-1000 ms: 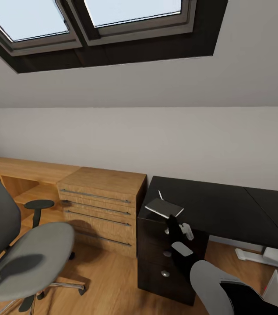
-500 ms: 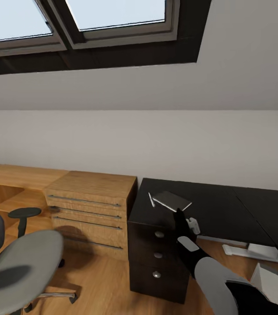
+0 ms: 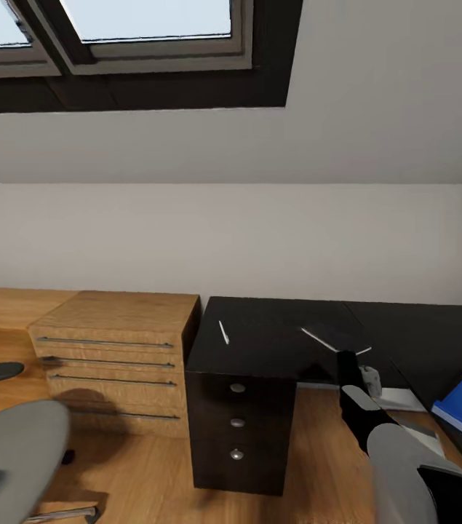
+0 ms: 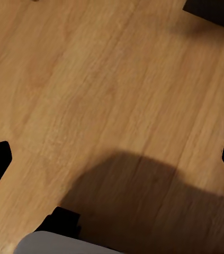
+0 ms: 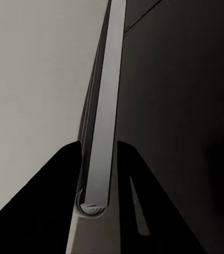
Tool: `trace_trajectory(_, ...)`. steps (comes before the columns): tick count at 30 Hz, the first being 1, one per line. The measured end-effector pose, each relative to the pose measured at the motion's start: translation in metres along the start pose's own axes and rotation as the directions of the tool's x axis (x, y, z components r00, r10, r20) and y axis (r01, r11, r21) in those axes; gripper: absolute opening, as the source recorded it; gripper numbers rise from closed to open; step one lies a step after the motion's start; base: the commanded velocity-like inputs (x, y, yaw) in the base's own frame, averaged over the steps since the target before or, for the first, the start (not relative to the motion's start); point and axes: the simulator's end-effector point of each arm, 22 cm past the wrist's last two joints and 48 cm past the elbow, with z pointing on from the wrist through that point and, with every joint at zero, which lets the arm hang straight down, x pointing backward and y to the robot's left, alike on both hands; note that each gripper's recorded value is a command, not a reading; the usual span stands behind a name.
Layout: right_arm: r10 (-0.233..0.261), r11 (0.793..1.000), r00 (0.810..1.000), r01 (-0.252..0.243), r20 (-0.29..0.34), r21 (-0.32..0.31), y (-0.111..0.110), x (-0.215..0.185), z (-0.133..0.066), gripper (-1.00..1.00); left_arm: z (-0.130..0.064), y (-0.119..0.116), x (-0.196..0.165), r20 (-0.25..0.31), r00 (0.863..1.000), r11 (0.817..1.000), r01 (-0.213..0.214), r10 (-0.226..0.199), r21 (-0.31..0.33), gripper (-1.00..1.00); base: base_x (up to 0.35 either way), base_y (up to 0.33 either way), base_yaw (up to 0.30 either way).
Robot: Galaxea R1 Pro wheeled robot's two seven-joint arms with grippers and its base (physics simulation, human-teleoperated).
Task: In the bedroom, organize the workspace by keeping the computer under the desk, ensuring the monitor is on the desk, placing the keyboard on the desk next to the monitor, placing the mouse on the desk next to the keyboard, moving the folder from the swivel chair onto the desk next to the mouse, stacking the notebook on top of the folder with the pen on top of the notebook, and positioning the swivel chair next to the desk.
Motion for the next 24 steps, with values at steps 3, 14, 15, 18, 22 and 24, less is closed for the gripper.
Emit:
trace_trajectory(3, 0.053, 0.998, 0.998, -0.054, 0.017, 0.038, -0.009, -0.027, 0.009, -1.00, 0.000, 0.000, 0.000, 0.000, 1.000, 1.000, 0.000, 0.000, 0.000, 1.00, 0.000, 0.000, -0.269)
trace_trajectory(14, 0.092, 0.994, 0.994, -0.095, 0.060, 0.049, -0.004, -0.069, 0.020, -1.00, 0.000, 0.004, 0.006, -0.013, 1.000, 1.000, -0.008, 0.007, -0.008, 1.00, 0.000, 0.000, -0.269)
trace_trajectory(15, 0.092, 0.994, 0.994, -0.095, 0.061, 0.049, -0.004, -0.069, 0.021, -1.00, 0.000, 0.005, 0.007, -0.014, 1.000, 1.000, -0.008, 0.008, -0.009, 1.00, 0.000, 0.000, -0.269)
trace_trajectory(18, 0.092, 0.994, 0.994, -0.095, 0.064, 0.048, -0.003, -0.071, 0.021, -1.00, 0.000, 0.006, 0.009, -0.018, 1.000, 1.000, -0.011, 0.010, -0.011, 1.00, 0.000, 0.000, -0.269)
trace_trajectory(22, 0.090, 0.994, 0.994, -0.094, 0.066, 0.048, -0.003, -0.072, 0.021, -1.00, 0.000, 0.007, 0.010, -0.019, 1.000, 1.000, -0.012, 0.011, -0.012, 1.00, 0.000, 0.000, -0.269)
trace_trajectory(24, 0.091, 0.994, 0.994, -0.094, 0.068, 0.049, -0.004, -0.072, 0.021, -1.00, 0.000, 0.007, 0.010, -0.020, 1.000, 1.000, -0.012, 0.012, -0.013, 1.00, 0.000, 0.000, -0.269)
